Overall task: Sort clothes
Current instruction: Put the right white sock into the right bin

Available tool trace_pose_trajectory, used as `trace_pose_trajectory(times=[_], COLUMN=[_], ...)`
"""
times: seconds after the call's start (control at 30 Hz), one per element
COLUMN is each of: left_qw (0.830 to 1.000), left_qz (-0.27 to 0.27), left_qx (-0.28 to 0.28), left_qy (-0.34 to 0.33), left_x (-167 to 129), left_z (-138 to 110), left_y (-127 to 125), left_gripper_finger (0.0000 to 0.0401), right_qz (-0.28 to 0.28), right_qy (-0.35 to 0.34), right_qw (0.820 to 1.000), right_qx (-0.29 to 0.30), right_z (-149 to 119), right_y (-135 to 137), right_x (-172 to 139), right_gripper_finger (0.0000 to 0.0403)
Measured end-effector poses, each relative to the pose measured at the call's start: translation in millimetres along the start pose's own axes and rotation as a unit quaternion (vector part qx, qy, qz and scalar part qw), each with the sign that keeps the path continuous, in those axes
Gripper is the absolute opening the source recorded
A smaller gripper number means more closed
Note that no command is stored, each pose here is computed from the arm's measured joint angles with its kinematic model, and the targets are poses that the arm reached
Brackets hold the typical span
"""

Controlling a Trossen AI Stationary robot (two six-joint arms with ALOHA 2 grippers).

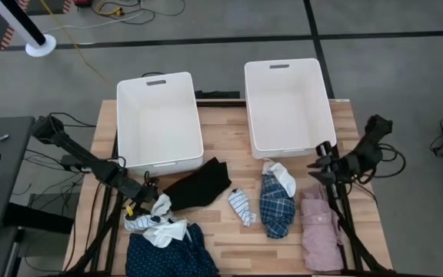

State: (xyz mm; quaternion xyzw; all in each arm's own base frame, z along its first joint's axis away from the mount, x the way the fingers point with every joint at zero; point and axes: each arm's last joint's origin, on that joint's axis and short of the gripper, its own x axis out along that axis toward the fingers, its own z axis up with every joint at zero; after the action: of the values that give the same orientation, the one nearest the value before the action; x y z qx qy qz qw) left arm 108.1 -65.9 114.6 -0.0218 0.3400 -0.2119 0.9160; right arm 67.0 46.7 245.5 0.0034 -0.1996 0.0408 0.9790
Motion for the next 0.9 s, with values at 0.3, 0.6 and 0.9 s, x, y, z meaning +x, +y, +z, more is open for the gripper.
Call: trace_pose_trajectory(times=[0.3, 0.6, 0.9], left_qw=[1.0, 1.0, 1.0], left_qz=[0.0, 0.0, 0.0], left_qx=[0.0, 0.0, 0.0], left_qy=[0.0, 0.0, 0.0], left_x=[0, 0, 0], left_z=[0, 0, 0], left_y=[0, 0, 0], left_gripper_finger=[0.0263, 0.0263, 0.0263], right_qz=[0.037, 0.07, 0.003], right_qy=[0.035, 0.242, 0.494], right_qw=[0.997, 0.96, 0.86], right_qx=[-0.065, -0.119, -0.131], right_z=[37, 41, 16], right_y=[21, 59, 66], right_x=[41, 100, 122], right_gripper_finger=[0.0259, 0.0277, 0.0277])
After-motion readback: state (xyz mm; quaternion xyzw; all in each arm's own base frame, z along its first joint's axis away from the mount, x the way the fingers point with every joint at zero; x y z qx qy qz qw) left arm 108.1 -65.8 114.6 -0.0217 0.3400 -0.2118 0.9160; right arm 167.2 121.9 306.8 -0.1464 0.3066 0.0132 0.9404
